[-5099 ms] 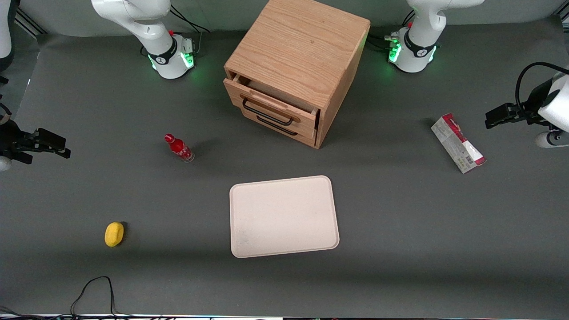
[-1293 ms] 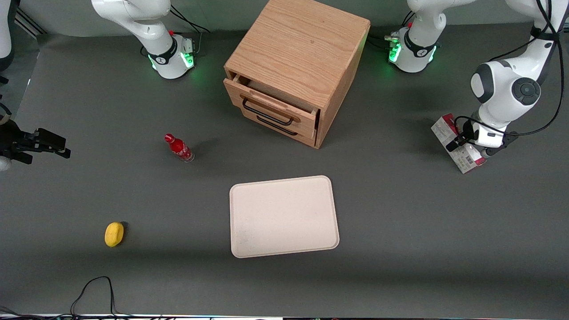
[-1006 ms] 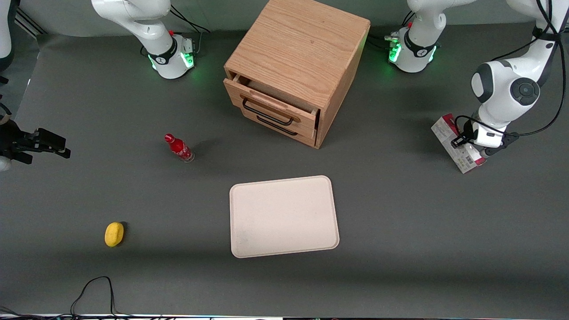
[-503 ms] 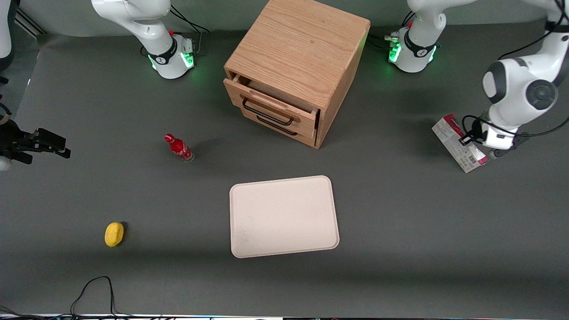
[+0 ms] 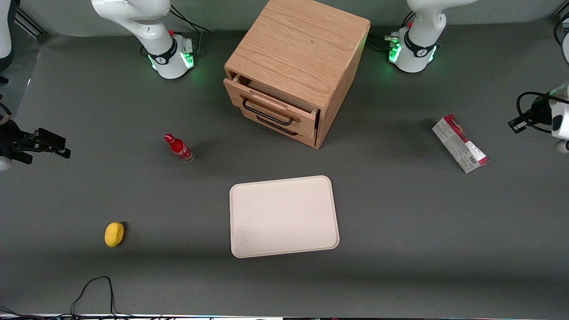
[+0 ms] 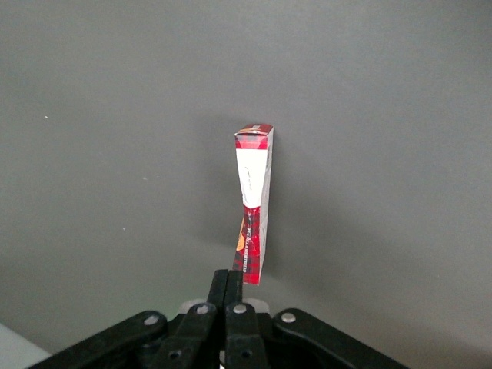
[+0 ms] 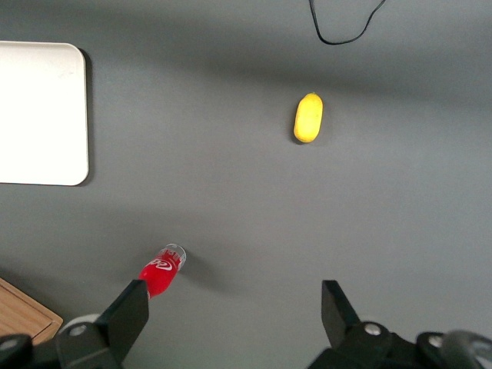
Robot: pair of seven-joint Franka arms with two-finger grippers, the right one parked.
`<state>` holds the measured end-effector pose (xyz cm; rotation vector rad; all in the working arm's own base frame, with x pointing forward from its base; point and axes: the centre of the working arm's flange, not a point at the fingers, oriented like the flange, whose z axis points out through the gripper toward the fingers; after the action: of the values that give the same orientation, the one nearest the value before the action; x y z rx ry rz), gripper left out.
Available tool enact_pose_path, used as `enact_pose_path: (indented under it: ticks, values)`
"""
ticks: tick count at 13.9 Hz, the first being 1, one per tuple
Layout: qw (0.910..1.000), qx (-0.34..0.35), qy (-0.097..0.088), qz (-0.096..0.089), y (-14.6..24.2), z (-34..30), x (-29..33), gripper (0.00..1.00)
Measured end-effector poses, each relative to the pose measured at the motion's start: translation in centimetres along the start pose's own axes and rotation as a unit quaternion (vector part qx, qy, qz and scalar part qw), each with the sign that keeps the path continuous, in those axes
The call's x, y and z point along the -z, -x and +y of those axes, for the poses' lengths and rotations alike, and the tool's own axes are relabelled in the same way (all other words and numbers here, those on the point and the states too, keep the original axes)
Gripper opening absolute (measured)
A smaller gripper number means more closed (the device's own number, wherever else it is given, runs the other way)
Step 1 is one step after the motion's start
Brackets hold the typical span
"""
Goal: Place red cookie box on tray
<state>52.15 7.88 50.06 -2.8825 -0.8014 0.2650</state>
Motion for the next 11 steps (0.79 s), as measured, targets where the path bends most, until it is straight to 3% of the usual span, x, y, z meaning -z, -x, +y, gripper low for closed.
enact_pose_path:
  ticks: [2, 6, 10, 11]
  values:
    - [1.0, -0.004, -0.004, -0.006, -0.7, 0.9, 1.0, 0.04]
    - [1.0, -0.01, -0.002, 0.0, -1.6, 2.0, 2.9, 0.48]
    - [0.9996, -0.013, -0.011, -0.021, -1.3, 1.7, 2.1, 0.96]
    - [0.9995, -0.014, -0.013, -0.026, -1.4, 1.7, 1.0, 0.98]
